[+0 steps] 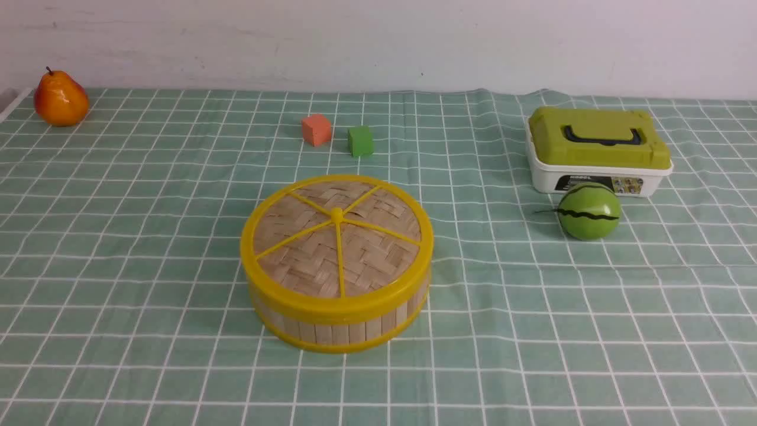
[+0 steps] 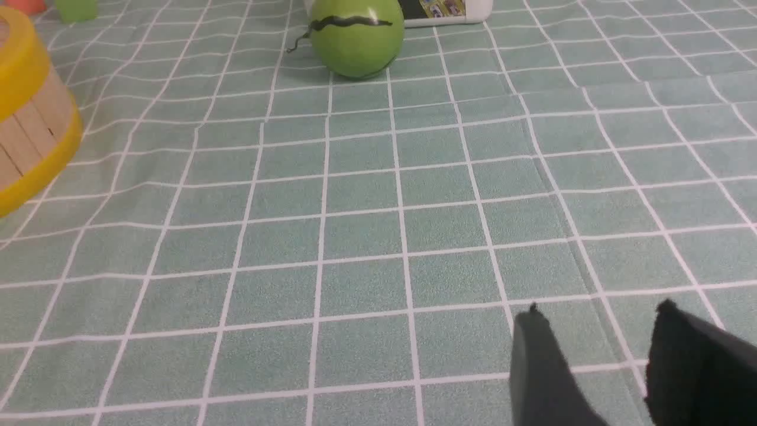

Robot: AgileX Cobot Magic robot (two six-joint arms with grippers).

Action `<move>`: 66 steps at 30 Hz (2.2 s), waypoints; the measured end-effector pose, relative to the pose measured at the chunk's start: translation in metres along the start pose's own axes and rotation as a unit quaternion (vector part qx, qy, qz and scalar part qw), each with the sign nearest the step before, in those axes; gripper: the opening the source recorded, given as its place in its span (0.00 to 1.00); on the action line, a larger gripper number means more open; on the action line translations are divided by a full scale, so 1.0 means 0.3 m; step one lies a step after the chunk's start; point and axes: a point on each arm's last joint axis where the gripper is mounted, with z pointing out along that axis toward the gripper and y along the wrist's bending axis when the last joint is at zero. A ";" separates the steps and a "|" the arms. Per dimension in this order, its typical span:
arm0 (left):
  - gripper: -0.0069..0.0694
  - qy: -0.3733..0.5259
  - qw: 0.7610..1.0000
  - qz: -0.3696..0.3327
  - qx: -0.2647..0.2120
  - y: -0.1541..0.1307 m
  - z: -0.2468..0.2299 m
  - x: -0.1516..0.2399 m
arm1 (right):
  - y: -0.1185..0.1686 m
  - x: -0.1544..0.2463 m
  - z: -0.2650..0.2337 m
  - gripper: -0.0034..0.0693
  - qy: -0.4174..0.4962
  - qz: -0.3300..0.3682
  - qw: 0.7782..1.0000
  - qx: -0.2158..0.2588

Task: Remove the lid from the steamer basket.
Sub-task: Use the left arm to lift the lid of the steamer

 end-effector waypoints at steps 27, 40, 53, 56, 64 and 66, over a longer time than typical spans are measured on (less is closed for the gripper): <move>0.40 0.000 1.000 0.000 0.000 0.000 0.000 0.000 | 0.000 0.000 0.000 0.38 0.000 0.000 1.000 0.000; 0.40 -0.001 1.000 0.010 -0.004 0.002 0.000 -0.001 | 0.000 0.000 0.000 0.38 0.000 0.000 1.000 0.000; 0.40 -0.019 0.999 0.032 -0.007 0.004 0.000 -0.012 | 0.000 0.000 0.000 0.38 0.000 0.000 1.000 0.000; 0.40 -0.054 0.998 0.022 0.006 -0.005 -0.002 -0.033 | 0.000 0.000 0.000 0.38 0.000 0.000 1.000 0.000; 0.40 -0.017 0.811 -0.572 0.120 -0.053 -0.009 -0.050 | 0.000 0.000 0.000 0.38 0.000 0.000 1.000 0.000; 0.40 -0.002 0.745 -0.653 0.134 -0.060 -0.011 -0.054 | 0.000 0.000 0.000 0.38 0.000 0.000 1.000 0.000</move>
